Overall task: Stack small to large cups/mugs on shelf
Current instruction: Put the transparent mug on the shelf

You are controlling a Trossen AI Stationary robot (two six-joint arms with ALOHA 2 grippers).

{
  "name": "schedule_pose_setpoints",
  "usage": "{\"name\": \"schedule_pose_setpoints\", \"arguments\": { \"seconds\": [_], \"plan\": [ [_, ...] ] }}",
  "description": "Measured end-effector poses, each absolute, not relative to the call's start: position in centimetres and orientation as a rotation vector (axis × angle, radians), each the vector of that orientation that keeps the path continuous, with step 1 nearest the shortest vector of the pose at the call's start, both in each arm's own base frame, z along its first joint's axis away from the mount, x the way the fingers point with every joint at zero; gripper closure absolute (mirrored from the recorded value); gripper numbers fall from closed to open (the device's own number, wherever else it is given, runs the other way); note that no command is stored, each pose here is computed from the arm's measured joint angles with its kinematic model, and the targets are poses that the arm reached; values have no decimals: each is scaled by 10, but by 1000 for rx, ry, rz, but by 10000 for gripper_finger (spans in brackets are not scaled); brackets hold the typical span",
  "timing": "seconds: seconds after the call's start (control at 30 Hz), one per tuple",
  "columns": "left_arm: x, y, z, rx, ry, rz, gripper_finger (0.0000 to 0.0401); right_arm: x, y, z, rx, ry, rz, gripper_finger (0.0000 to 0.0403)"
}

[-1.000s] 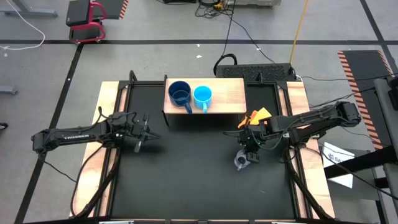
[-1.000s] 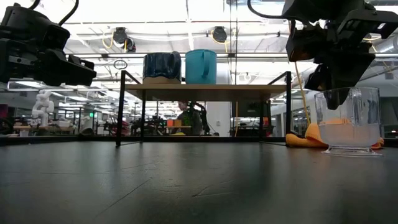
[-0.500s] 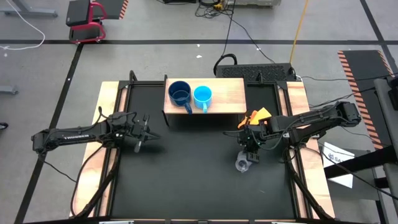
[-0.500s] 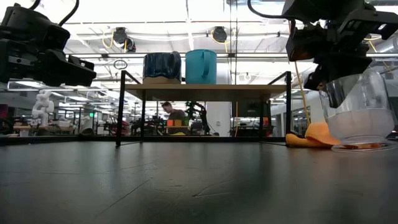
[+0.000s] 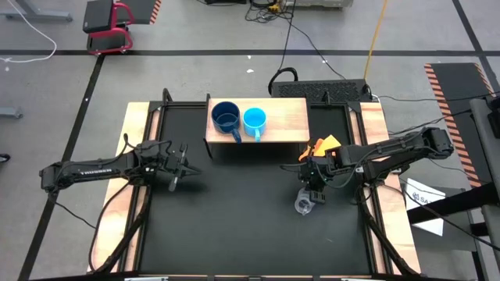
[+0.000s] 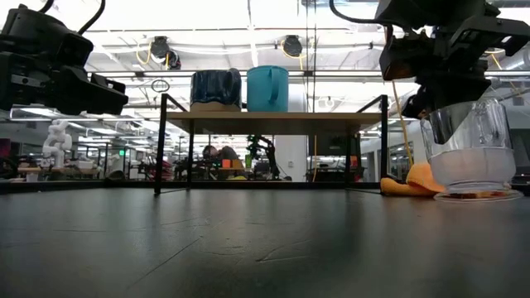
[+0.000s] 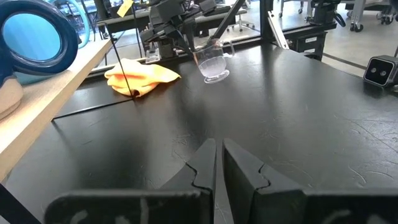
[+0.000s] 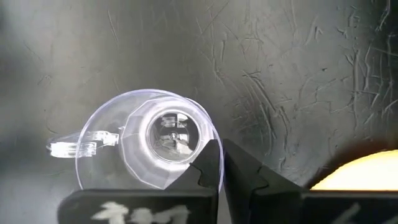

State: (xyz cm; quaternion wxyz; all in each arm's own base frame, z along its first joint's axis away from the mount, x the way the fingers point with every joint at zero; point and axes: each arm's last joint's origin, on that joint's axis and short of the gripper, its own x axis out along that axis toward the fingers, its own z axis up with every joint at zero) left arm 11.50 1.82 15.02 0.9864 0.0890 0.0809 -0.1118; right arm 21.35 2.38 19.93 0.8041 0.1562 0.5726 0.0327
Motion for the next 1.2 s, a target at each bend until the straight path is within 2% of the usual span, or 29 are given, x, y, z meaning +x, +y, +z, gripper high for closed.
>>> {"name": "schedule_pose_setpoints", "arguments": {
  "seconds": [0.63, 1.2],
  "plan": [
    [115, 18, 150, 176, 162, -224, 370, 222, 23, 244, 227, 1144, 94, 402],
    [115, 18, 150, 179, 161, -224, 370, 174, 16, 288, 166, 926, 33, 403]
  ]
}}
